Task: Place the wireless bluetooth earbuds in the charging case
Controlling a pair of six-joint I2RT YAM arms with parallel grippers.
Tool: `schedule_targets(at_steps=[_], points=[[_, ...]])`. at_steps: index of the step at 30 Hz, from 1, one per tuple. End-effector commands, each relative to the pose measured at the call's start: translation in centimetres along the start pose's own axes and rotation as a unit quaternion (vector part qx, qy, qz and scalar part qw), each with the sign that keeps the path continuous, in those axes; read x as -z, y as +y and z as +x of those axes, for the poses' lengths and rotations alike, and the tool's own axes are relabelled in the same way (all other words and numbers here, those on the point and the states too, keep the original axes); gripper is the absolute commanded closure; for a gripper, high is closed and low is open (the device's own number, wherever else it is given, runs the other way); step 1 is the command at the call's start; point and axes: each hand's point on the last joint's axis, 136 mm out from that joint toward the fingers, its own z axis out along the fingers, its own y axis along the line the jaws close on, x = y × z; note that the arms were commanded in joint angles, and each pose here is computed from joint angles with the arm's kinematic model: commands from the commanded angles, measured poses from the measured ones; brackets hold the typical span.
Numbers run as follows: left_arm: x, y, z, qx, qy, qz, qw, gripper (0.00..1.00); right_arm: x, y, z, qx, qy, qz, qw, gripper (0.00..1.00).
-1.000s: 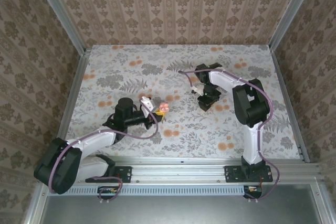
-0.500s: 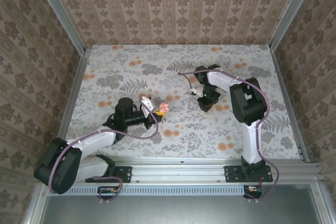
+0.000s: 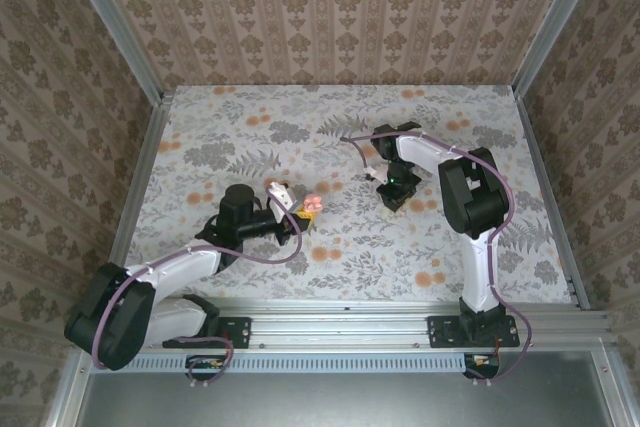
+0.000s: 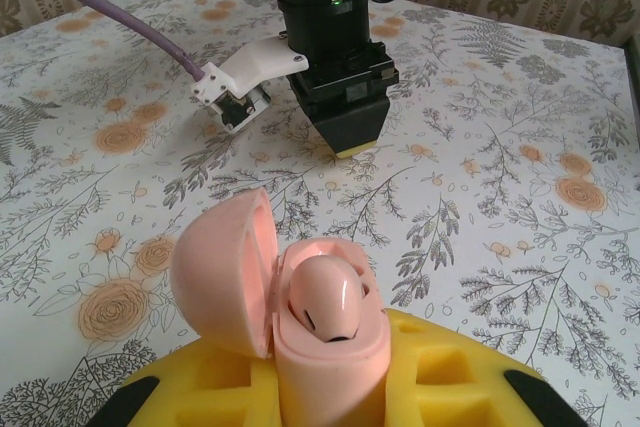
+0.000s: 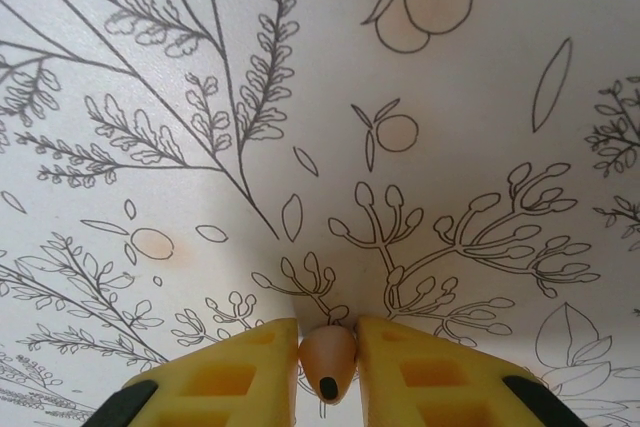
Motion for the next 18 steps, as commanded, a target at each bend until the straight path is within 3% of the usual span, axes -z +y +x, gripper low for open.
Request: schedule_targets(at_steps=[1,9,18], points=[[-0.13,0.2,-1.2,-0.016,-0.009,0.003,1.0,0.86,-0.26,-0.41,0.48,-0.004,0.011,0.004,1.0,0.76],[-0.14,0.2,-1.32,-0.015,-0.008,0.003,1.0,0.86,-0.68,-0.53,0.85,-0.005,0.019,0.004,1.0,0.71],[-0.05,0.83,-1.27,-0.014,-0.004,-0.016,1.0,0.86,0.03,-0.46,0.69,-0.01,0.007,0.001,1.0,0.78]])
